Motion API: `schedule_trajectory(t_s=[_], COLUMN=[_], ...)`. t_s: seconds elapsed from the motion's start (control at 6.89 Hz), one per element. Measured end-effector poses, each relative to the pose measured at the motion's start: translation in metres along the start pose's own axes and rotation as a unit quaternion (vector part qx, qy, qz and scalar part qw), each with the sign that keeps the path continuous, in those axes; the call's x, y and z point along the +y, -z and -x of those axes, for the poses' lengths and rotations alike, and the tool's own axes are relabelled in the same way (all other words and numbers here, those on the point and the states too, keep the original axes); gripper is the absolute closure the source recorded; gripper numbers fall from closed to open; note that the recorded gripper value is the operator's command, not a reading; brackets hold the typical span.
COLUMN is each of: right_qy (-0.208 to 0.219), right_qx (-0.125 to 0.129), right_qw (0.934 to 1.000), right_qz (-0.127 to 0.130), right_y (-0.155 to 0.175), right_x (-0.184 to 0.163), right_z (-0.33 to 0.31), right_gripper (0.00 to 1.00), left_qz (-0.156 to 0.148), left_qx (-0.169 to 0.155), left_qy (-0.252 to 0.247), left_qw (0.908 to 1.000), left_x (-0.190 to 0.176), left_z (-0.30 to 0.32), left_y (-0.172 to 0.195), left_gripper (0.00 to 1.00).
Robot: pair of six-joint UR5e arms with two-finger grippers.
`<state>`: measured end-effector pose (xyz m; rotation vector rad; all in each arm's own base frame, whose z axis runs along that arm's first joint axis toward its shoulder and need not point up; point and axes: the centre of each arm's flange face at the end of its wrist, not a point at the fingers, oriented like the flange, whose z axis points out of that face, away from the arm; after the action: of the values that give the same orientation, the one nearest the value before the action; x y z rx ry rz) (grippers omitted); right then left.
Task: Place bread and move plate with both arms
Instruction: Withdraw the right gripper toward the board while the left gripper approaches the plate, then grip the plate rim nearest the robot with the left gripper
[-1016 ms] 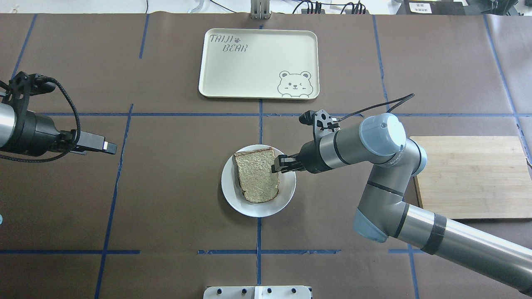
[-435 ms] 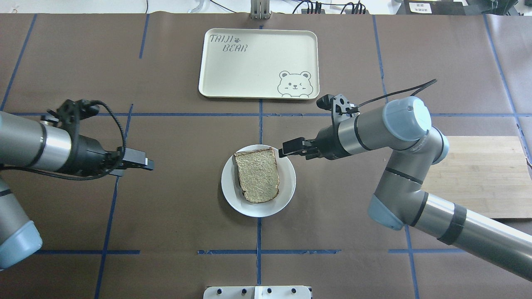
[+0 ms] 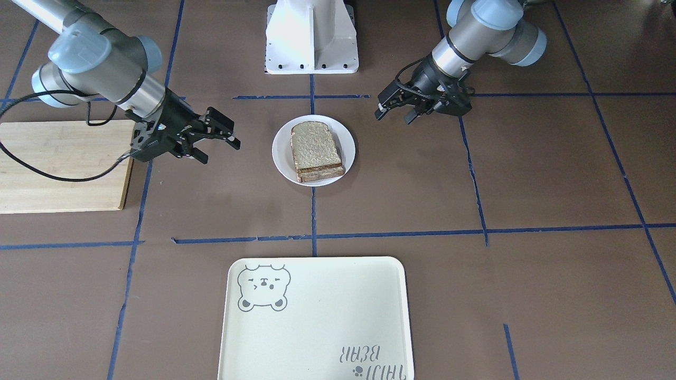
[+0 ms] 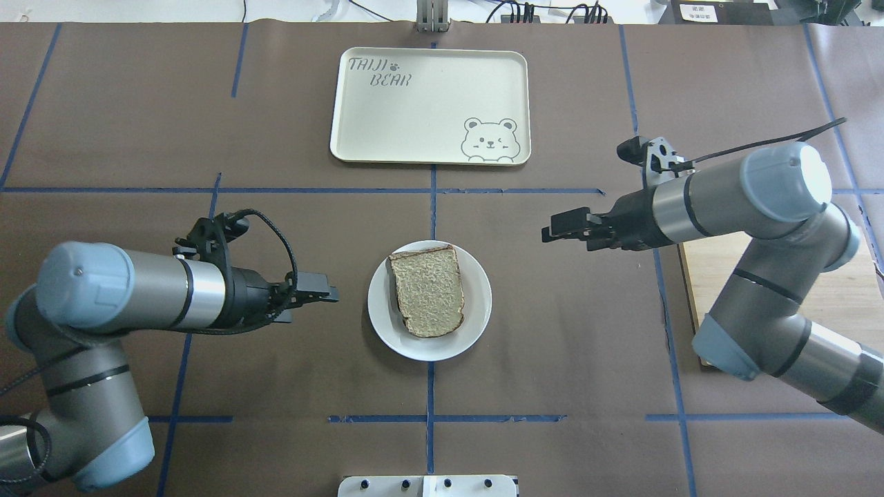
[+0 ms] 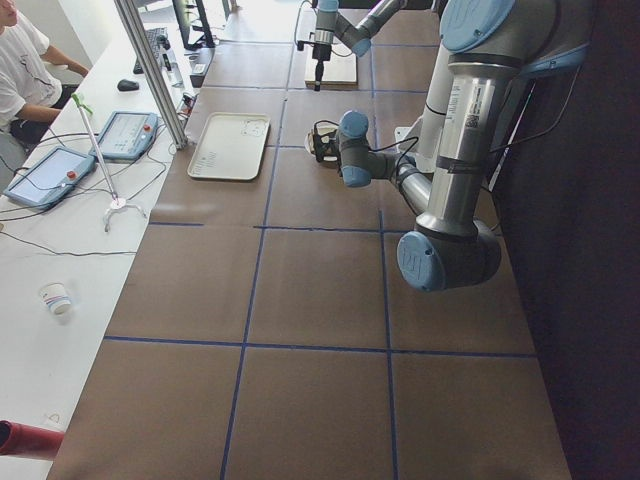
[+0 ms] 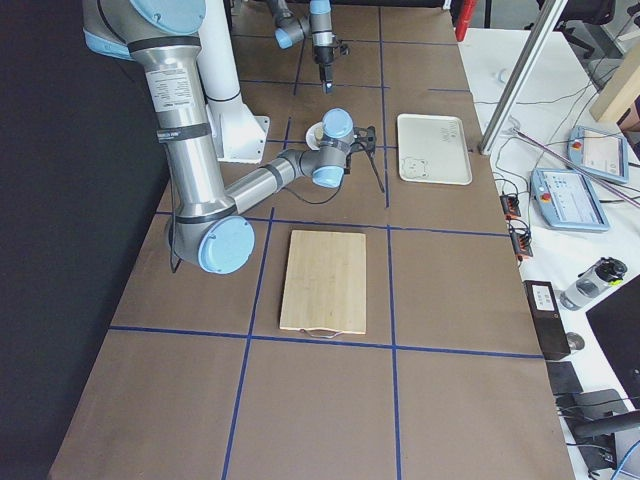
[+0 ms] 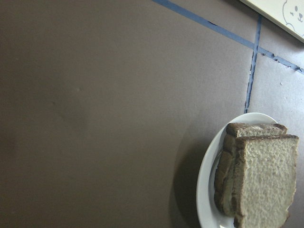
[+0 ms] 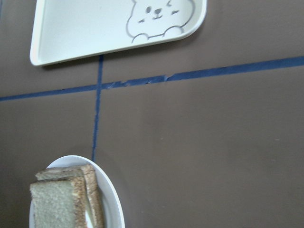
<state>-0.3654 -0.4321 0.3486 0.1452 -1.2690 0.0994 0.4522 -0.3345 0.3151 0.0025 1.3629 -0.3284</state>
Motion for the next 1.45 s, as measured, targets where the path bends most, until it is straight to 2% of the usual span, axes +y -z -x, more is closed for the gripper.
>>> schedule_trajectory(t_s=[0.29, 0.58, 1.02, 1.16, 1.45], right_qy=[-0.027, -0.036, -0.041, -0.041, -0.042], right_qx=[0.038, 0.05, 0.055, 0.056, 0.056], right_qw=[0.9988, 0.9979, 0.9974, 0.9974, 0.9973], right_qz=[-0.015, -0.02, -0.022, -0.022, -0.022], right_y=[0.046, 0.069, 0.082, 0.083, 0.084], right_x=[0.004, 0.013, 0.021, 0.022, 0.022], right_z=[-0.033, -0.051, -0.061, -0.061, -0.063], right_gripper=[0.0, 0.0, 0.0, 0.0, 0.0], left_qz=[-0.02, -0.06, -0.094, -0.104, -0.106], left_qx=[0.079, 0.145, 0.158, 0.159, 0.18], left_qy=[0.073, 0.127, 0.144, 0.145, 0.149], left_qw=[0.994, 0.9794, 0.9724, 0.9709, 0.9666], left_x=[0.019, 0.04, 0.064, 0.069, 0.073], left_z=[0.007, 0.017, 0.031, 0.038, 0.055], left_y=[-0.019, -0.04, -0.06, -0.067, -0.083], left_gripper=[0.09, 0.11, 0.16, 0.2, 0.27])
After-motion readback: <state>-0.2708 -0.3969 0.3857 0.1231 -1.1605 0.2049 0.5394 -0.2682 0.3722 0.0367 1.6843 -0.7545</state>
